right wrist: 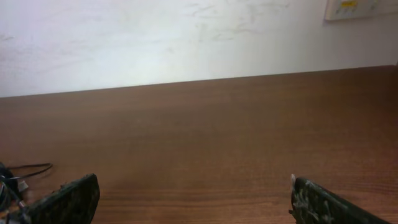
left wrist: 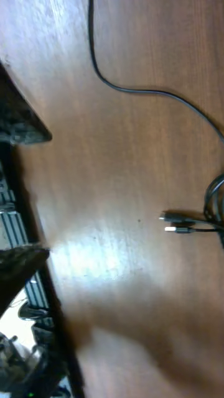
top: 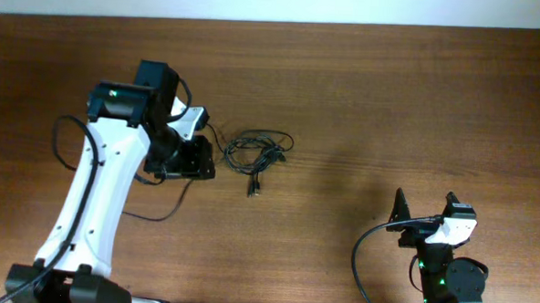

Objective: Untangle cables
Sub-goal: 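Move the left gripper forward over the black cable bundle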

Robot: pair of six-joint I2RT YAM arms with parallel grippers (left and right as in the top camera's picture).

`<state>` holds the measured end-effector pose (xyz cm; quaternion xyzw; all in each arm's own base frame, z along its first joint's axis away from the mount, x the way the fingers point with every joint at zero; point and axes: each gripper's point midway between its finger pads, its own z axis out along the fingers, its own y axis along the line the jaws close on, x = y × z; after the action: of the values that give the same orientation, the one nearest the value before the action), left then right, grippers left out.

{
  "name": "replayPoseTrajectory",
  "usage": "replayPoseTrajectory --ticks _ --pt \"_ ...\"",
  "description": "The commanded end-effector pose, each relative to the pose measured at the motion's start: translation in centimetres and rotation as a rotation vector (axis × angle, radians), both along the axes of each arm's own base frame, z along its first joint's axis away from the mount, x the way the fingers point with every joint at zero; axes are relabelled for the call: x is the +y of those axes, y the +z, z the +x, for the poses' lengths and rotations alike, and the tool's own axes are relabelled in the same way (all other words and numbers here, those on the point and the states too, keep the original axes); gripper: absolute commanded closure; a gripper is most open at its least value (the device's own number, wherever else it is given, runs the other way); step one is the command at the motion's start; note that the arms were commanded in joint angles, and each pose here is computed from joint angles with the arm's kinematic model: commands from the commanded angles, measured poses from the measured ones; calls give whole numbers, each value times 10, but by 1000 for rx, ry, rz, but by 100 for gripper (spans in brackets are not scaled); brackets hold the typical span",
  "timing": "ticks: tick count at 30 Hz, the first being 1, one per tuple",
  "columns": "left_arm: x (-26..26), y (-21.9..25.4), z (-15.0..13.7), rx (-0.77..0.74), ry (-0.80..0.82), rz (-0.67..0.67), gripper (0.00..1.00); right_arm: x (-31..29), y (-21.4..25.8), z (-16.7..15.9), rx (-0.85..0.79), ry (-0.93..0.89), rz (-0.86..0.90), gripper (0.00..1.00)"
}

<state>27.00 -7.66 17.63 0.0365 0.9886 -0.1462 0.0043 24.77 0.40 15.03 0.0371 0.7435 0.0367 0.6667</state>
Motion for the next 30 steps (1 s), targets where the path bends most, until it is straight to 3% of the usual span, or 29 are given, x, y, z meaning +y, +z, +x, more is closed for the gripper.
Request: replayPoseTrajectory --ticks 1,4,9,13,18,22,30 --pt "-3 -9 3 -1 23 -12 48 2 -3 0 8 7 3 1" --pt "-6 -12 18 -64 22 -19 57 2 -3 0 8 7 3 1" --pt "-23 -20 42 -175 -23 -31 60 2 -3 0 8 6 3 1" --pt "-23 -40 56 -258 -57 74 60 2 -3 0 8 7 3 2" --pt "-25 -45 83 -354 -48 80 67 2 -3 0 8 7 3 1" --pt "-20 -71 99 -340 -41 129 67 2 -3 0 8 7 3 1" --pt "-22 -143 100 -177 -62 148 69 2 -3 0 8 7 3 1"
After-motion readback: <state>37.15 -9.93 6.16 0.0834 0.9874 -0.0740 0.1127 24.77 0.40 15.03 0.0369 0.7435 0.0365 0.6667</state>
